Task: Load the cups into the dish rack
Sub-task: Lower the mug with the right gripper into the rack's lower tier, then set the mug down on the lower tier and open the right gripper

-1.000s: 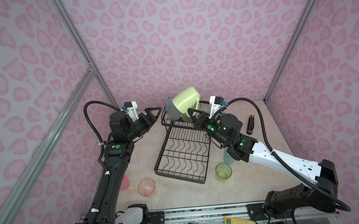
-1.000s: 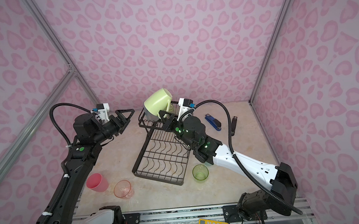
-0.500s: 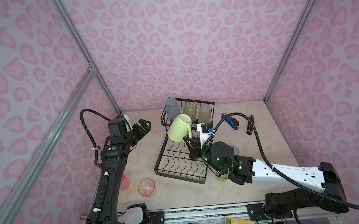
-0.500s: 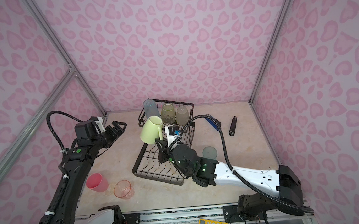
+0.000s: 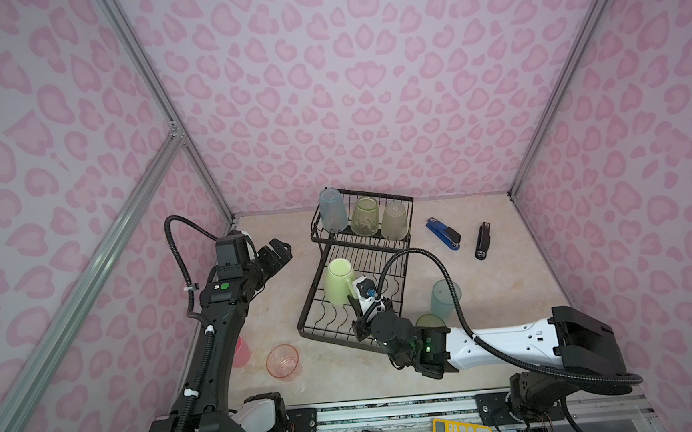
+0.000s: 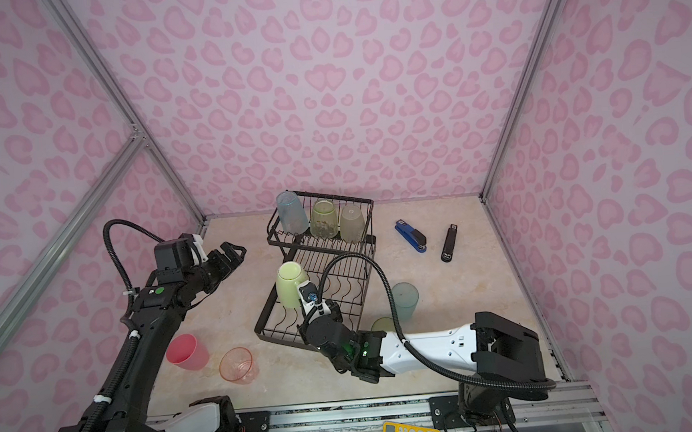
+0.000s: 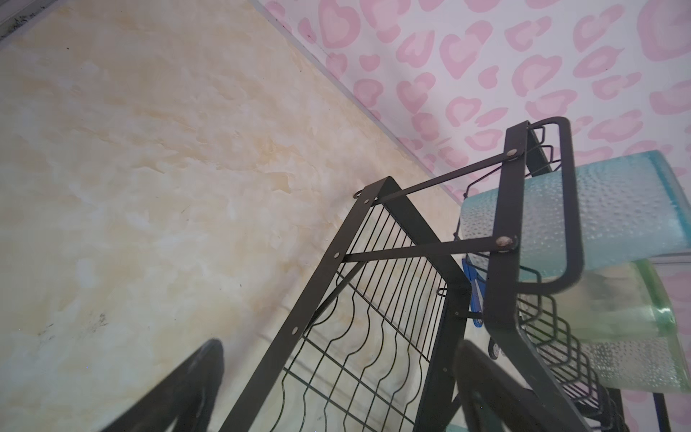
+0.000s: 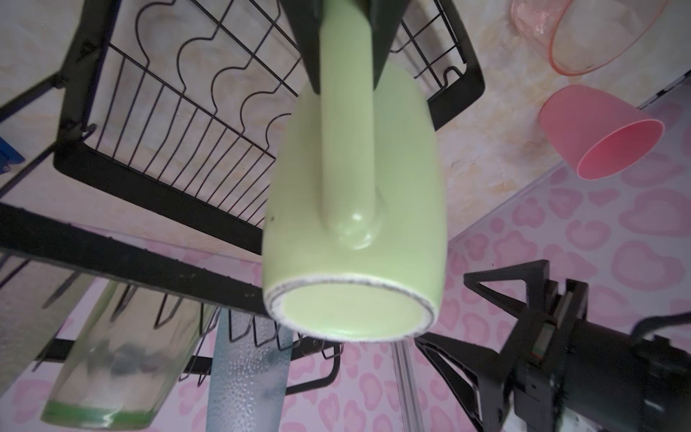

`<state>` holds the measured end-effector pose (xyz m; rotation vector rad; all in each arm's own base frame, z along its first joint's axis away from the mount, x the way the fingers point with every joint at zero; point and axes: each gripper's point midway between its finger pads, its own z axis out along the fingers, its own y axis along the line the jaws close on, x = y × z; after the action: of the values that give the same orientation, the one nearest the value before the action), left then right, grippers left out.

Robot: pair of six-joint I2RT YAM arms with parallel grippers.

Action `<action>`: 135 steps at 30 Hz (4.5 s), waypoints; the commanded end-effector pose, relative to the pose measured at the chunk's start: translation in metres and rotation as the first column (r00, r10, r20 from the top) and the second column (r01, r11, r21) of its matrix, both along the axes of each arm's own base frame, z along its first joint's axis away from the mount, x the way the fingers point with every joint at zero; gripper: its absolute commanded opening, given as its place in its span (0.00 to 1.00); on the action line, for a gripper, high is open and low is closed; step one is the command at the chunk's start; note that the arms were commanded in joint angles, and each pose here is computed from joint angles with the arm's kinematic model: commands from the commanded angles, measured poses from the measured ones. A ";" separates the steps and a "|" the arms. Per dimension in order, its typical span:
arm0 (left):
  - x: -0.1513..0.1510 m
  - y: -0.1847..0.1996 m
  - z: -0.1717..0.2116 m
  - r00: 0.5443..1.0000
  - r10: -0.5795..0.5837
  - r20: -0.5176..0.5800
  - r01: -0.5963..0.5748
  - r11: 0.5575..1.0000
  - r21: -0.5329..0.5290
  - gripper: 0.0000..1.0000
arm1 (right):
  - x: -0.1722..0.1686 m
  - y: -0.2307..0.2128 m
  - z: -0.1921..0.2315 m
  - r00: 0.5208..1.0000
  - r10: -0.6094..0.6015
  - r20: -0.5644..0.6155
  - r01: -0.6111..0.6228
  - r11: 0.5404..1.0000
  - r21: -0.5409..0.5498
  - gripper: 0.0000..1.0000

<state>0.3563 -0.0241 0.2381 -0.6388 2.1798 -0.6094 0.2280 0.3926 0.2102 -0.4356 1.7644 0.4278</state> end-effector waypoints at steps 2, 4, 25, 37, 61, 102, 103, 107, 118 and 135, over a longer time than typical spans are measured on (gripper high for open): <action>0.001 0.001 0.002 1.000 -0.003 0.025 0.003 1.000 0.019 0.98 | 0.011 -0.002 0.006 0.994 -0.082 0.068 0.078 0.995 0.057 0.00; 0.001 0.001 0.000 1.000 -0.005 0.022 0.005 1.000 0.016 0.98 | 0.013 -0.001 -0.004 0.992 -0.101 0.073 0.098 0.994 0.040 0.00; 0.002 -0.004 -0.007 1.000 -0.017 0.014 0.018 1.000 -0.017 1.00 | 0.053 -0.043 -0.072 0.937 -0.343 0.067 0.343 0.939 0.008 0.00; 0.002 -0.007 -0.008 0.999 -0.031 0.016 0.031 0.999 -0.032 1.00 | 0.089 -0.072 -0.094 0.865 -0.501 0.030 0.500 0.865 0.035 0.00; 0.004 -0.012 -0.014 0.999 -0.050 0.012 0.051 0.997 -0.050 1.00 | 0.140 -0.078 -0.120 0.775 -0.632 0.020 0.632 0.775 -0.010 0.00; 0.006 -0.013 -0.019 0.998 -0.057 0.003 0.057 0.997 -0.058 0.99 | 0.190 -0.104 -0.146 0.711 -0.703 -0.007 0.697 0.706 -0.127 0.29; 0.006 -0.013 -0.019 0.998 -0.056 0.002 0.056 0.997 -0.058 0.99 | 0.190 -0.104 -0.146 0.712 -0.703 -0.005 0.696 0.706 -0.132 0.32; 0.006 -0.013 -0.020 0.999 -0.054 0.000 0.054 0.997 -0.056 0.99 | 0.186 -0.103 -0.143 0.727 -0.686 -0.002 0.681 0.722 -0.125 0.45; 0.004 -0.009 -0.024 0.999 -0.036 -0.014 0.035 0.999 -0.040 0.99 | 0.162 -0.078 -0.126 0.812 -0.581 0.047 0.583 0.805 -0.112 0.78; 0.001 0.004 -0.034 0.997 0.017 -0.071 -0.016 1.000 0.010 1.00 | 0.092 -0.038 -0.106 0.940 -0.316 0.131 0.335 0.929 -0.157 0.86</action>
<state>0.3557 -0.0244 0.2032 -0.6836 2.2386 -0.6068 0.3281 0.3488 0.0966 -0.2459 1.7736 -0.0376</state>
